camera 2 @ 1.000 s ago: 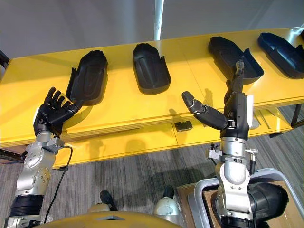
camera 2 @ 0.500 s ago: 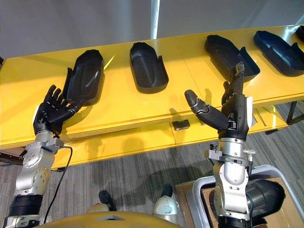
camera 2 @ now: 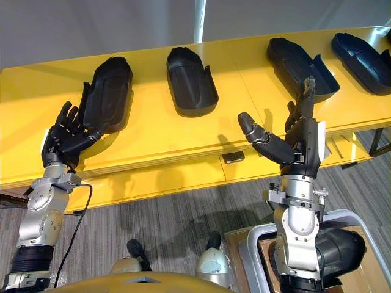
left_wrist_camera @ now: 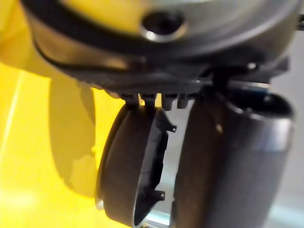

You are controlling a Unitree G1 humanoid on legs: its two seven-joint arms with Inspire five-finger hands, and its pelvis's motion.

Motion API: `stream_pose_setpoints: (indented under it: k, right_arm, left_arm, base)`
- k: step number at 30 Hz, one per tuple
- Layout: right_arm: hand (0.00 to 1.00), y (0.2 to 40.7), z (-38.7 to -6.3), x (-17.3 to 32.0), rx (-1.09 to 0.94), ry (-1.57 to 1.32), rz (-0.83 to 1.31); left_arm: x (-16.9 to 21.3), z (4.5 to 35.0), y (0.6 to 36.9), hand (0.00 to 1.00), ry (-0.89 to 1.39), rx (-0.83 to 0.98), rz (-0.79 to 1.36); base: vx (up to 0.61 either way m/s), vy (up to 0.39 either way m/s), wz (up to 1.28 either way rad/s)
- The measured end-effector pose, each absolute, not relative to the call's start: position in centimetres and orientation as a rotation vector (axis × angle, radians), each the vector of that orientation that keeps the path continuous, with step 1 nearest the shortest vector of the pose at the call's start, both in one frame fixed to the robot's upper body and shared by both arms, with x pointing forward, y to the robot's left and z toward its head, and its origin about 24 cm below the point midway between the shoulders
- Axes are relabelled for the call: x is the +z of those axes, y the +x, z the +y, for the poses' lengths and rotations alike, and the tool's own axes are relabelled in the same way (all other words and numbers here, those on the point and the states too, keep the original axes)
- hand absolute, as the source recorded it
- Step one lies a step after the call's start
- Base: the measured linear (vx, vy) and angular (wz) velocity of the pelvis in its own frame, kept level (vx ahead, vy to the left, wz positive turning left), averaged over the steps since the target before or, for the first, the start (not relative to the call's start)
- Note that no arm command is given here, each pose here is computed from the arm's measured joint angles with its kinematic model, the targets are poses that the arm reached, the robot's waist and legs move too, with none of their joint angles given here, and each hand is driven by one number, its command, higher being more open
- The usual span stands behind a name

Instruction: Walk over and take three plastic housings, then place them on the shelf

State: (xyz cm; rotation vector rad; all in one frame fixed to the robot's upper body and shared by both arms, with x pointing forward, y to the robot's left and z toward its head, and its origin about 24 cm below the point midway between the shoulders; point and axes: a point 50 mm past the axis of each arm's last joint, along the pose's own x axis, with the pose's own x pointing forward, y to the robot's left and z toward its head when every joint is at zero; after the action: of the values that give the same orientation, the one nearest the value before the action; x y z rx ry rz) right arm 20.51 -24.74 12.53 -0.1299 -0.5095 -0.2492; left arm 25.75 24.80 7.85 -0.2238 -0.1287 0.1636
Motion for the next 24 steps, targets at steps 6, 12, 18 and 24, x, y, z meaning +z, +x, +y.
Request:
stream_pose_setpoints:
  k: [6,12,18,24]
  right_arm:
    - [1.0,20.73,-24.64,12.86,-0.247,-0.126,-0.525]
    - [1.0,20.71,-24.6,12.98,-0.249,-0.125,-0.527]
    - [1.0,20.67,-24.67,13.04,-0.268,-0.12,-0.531]
    - [1.0,20.66,-24.68,13.07,-0.27,-0.118,-0.533]
  left_arm:
    - [7.92,24.83,25.79,1.0,-0.216,0.148,-0.127]
    - [7.93,24.77,25.8,1.0,-0.214,0.136,-0.127]
    - [8.17,25.06,25.82,1.0,-0.182,0.11,-0.121]
    - [8.17,25.03,25.83,1.0,-0.179,0.104,-0.12]
  base:
    - [0.0,0.001,-0.01]
    - [0.0,0.0,0.0]
    - [0.0,0.0,0.0]
    - [0.0,0.0,0.0]
